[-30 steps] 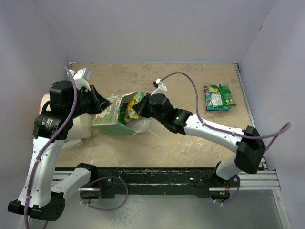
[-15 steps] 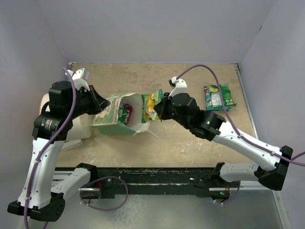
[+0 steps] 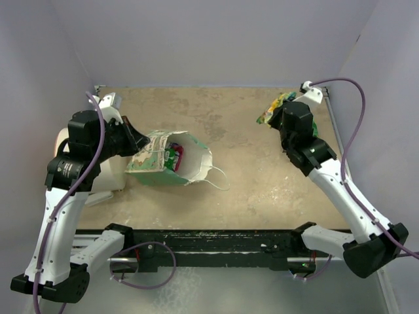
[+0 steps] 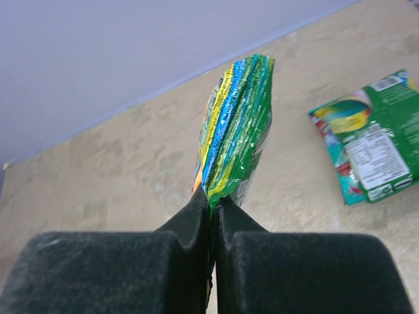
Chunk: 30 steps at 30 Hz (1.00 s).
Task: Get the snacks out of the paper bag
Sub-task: Place the snack at the center of the board.
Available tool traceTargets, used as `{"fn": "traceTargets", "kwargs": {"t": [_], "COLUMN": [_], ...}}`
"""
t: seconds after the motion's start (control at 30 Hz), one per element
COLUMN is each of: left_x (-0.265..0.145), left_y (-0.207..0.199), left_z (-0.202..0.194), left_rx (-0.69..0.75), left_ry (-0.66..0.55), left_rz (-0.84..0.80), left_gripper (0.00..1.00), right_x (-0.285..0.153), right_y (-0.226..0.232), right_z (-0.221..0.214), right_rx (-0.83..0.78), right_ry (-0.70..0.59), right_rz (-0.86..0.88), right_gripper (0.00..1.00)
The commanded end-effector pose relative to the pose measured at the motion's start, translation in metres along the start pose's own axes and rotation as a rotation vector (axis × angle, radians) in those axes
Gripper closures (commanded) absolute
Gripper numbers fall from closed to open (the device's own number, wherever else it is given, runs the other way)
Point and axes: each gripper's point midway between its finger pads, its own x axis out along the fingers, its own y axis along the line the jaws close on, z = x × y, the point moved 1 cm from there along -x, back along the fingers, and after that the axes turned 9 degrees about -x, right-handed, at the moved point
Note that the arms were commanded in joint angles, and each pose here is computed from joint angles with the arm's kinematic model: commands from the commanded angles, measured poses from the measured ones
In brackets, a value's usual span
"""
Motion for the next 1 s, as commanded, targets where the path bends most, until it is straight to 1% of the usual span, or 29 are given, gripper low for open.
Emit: {"fn": "traceTargets", "kwargs": {"t": [0.0,0.03,0.1,0.17,0.27,0.5,0.6,0.7,0.97], "left_x": [-0.007,-0.008,-0.009,-0.009,-0.010,-0.008,-0.005,-0.002,0.000], "left_y": [-0.011,-0.012,-0.012,-0.012,-0.010,-0.010,-0.009,-0.009,-0.008], "left_z": [0.019,0.020,0.022,0.022,0.024,0.033,0.034,0.034,0.034], "left_rx": [0.019,0.021,0.023,0.025,0.025,0.047,0.054,0.059,0.075], "left_ry": [-0.073,-0.075,-0.080,-0.084,-0.091,-0.110,-0.107,-0.099,-0.092], "left_rz": [-0.020,-0.020,-0.017,-0.013,-0.002,0.015,0.022,0.021,0.024], "left_gripper": [1.00,1.00,1.00,1.00,1.00,1.00,1.00,1.00,1.00], "right_x": [0.042,0.052,0.067,0.079,0.093,0.109,0.115,0.119,0.132], "right_y": [-0.032,-0.037,-0.054,-0.077,-0.115,-0.164,-0.176,-0.185,-0.200], "right_z": [0.035,0.034,0.041,0.046,0.042,0.009,-0.006,-0.018,-0.065], "right_rx": [0.206,0.240,0.319,0.407,0.515,0.652,0.709,0.725,0.772], "right_ry": [-0.148,-0.153,-0.210,-0.272,-0.325,-0.328,-0.323,-0.326,-0.250], "right_rz": [-0.067,-0.044,-0.014,-0.005,-0.034,-0.099,-0.108,-0.130,-0.190], "right_gripper": [1.00,1.00,1.00,1.00,1.00,1.00,1.00,1.00,1.00]}}
